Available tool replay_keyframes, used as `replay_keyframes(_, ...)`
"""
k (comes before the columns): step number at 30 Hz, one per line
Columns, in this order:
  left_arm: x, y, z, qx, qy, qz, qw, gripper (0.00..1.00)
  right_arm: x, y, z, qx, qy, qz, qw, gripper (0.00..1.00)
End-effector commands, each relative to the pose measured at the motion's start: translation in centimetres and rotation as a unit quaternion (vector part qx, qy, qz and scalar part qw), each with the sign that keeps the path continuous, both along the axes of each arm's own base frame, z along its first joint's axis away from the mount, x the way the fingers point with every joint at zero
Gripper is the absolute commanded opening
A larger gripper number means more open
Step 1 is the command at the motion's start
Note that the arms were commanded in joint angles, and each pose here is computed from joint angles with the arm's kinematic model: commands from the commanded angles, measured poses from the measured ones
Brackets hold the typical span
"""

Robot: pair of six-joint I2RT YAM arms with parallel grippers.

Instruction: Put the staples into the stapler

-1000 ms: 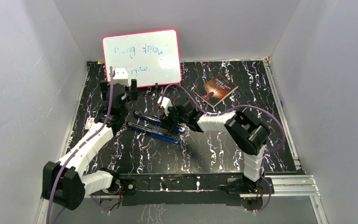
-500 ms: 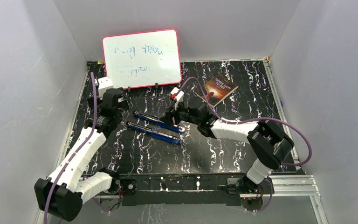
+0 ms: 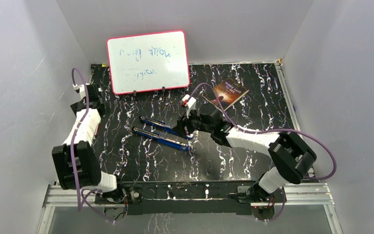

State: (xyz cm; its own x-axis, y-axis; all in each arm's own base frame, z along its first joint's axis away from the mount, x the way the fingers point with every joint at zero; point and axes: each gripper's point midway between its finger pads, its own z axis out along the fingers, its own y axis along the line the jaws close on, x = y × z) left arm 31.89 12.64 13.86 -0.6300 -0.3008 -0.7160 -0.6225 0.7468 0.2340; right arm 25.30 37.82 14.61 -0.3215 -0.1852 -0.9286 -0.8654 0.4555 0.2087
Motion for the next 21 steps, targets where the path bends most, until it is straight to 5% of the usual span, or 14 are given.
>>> replay_keyframes(1, 2.8, 1.7, -0.5, -0.031, -0.019, -0.029, 0.999, 0.93, -1.1, -1.0, 2.3, 0.012, -0.01, 0.006, 1.0, 0.7)
replay_keyframes(7, 3.9, 3.5, -3.3, -0.037, 0.037, -0.056, 0.997, 0.95, -2.0, -2.2, 2.3, 0.005, -0.006, 0.005, 1.0, 0.71)
replay_keyframes(21, 4.6, 5.5, -7.9, -0.125, 0.043, -0.063, 0.989, 0.98, -4.0, -3.5, -0.4, -0.022, 0.037, 0.019, 0.999, 0.72)
